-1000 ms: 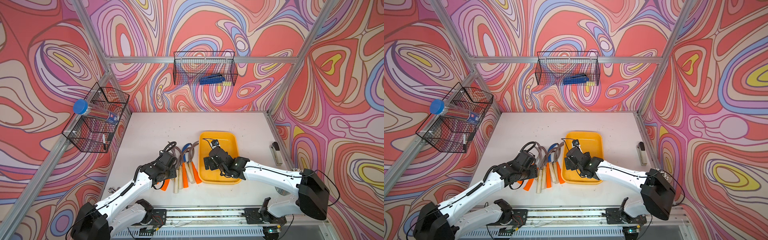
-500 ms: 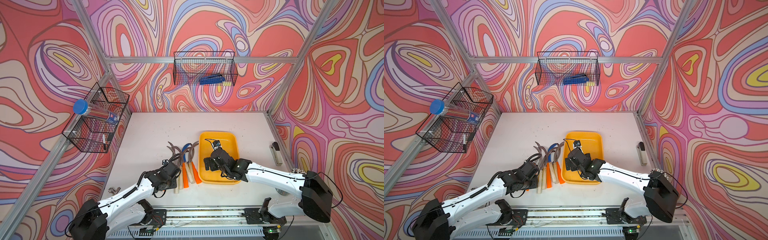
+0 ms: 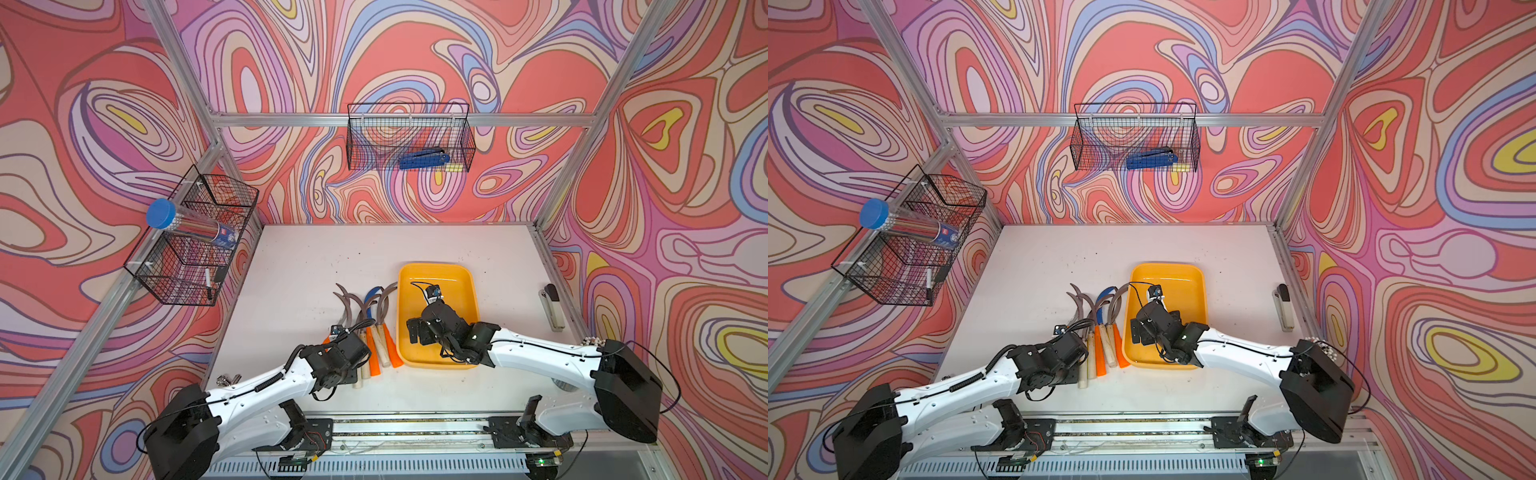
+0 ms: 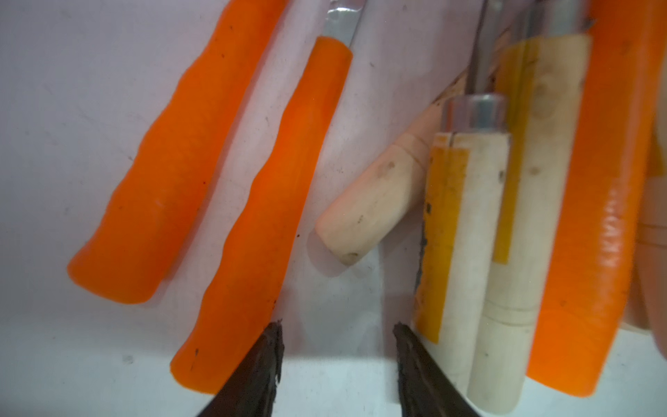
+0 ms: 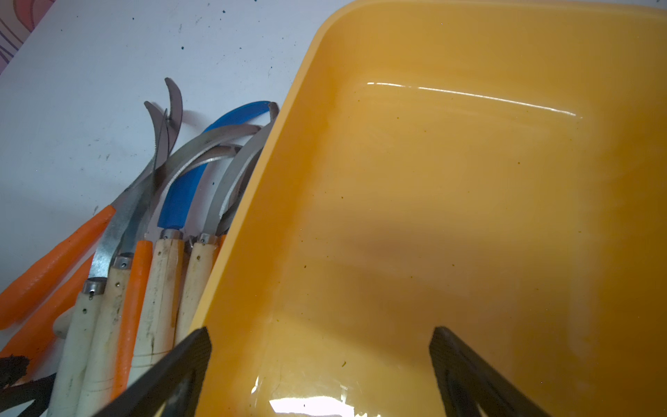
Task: Put small sickles into storage boxes
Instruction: Pick up the sickle at the center of the board.
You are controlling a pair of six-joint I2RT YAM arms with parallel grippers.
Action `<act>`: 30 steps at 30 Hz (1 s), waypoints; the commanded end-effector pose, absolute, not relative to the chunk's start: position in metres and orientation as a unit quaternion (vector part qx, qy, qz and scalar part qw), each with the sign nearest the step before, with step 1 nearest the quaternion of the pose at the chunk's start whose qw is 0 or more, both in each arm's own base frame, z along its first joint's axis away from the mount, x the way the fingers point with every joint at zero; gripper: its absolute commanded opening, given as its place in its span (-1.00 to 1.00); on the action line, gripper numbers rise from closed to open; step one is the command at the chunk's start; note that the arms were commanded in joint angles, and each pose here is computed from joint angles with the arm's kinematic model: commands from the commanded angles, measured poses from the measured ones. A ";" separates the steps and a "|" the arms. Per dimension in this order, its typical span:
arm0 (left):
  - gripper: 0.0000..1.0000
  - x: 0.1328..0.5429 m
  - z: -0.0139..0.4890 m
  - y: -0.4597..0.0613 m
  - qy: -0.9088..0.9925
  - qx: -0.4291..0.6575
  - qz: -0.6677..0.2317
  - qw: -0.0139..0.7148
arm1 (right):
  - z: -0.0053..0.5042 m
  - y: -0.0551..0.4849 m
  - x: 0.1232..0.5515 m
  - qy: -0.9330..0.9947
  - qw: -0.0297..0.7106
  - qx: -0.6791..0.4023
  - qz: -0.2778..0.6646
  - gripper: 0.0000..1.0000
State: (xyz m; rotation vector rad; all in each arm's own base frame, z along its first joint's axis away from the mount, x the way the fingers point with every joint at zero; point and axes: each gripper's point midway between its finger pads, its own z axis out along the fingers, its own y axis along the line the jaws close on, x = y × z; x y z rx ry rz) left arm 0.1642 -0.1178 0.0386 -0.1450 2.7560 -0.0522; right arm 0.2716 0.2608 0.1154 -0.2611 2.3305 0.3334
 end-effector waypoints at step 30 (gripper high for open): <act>-0.07 0.153 0.005 -0.136 0.982 -0.048 -0.027 0.181 | 0.127 0.253 0.266 0.905 0.391 -0.066 0.151 0.97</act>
